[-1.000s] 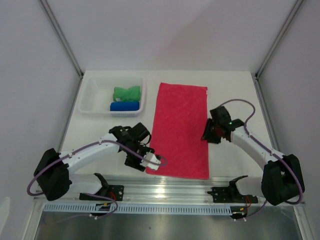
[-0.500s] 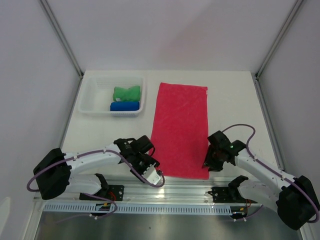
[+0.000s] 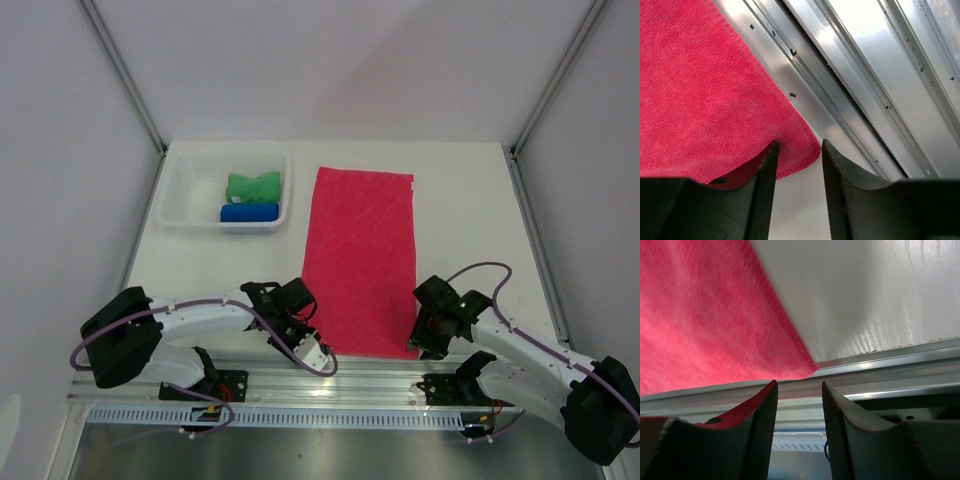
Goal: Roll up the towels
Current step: Flatten the towel, then fold the towel
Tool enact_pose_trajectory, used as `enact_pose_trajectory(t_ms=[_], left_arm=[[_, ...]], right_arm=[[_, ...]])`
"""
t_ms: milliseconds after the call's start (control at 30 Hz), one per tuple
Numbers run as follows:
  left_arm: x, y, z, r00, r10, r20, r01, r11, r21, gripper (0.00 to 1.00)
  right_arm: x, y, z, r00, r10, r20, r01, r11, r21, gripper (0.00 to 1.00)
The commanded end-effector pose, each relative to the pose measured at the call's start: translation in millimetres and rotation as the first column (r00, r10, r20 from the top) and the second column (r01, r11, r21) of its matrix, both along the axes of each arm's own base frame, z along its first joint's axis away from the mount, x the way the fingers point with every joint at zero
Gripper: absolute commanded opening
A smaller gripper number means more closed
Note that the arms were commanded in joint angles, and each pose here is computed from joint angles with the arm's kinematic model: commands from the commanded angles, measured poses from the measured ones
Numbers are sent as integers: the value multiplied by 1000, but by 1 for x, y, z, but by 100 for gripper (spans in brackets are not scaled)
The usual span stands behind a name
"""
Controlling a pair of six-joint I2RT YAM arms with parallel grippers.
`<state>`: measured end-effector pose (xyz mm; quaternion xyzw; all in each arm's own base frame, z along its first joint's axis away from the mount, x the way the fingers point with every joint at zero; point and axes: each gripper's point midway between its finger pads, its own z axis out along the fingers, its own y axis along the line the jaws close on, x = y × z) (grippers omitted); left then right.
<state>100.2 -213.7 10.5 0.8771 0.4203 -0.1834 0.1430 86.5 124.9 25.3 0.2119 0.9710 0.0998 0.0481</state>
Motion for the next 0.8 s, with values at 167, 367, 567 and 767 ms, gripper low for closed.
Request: enact_pose_trajectory(t_ms=[167,367,567,767], left_arm=[[11,-6,0,998,54,30,-55,998,6,15],[15,-18,13,991,135,4,-135,991,-21,1],[37,-36,40,960,277,-46,-280,958,-68,1],[64,-46,69,912,377,-159,-393,916,-83,1]], right_arm=[[-2,-4,-18,998,-61,-5,60,997,-44,45],[17,-13,-17,995,-75,71,84,989,-123,45],[28,-9,-10,992,-46,119,59,992,-111,43],[44,2,18,970,-28,242,34,999,-22,43]])
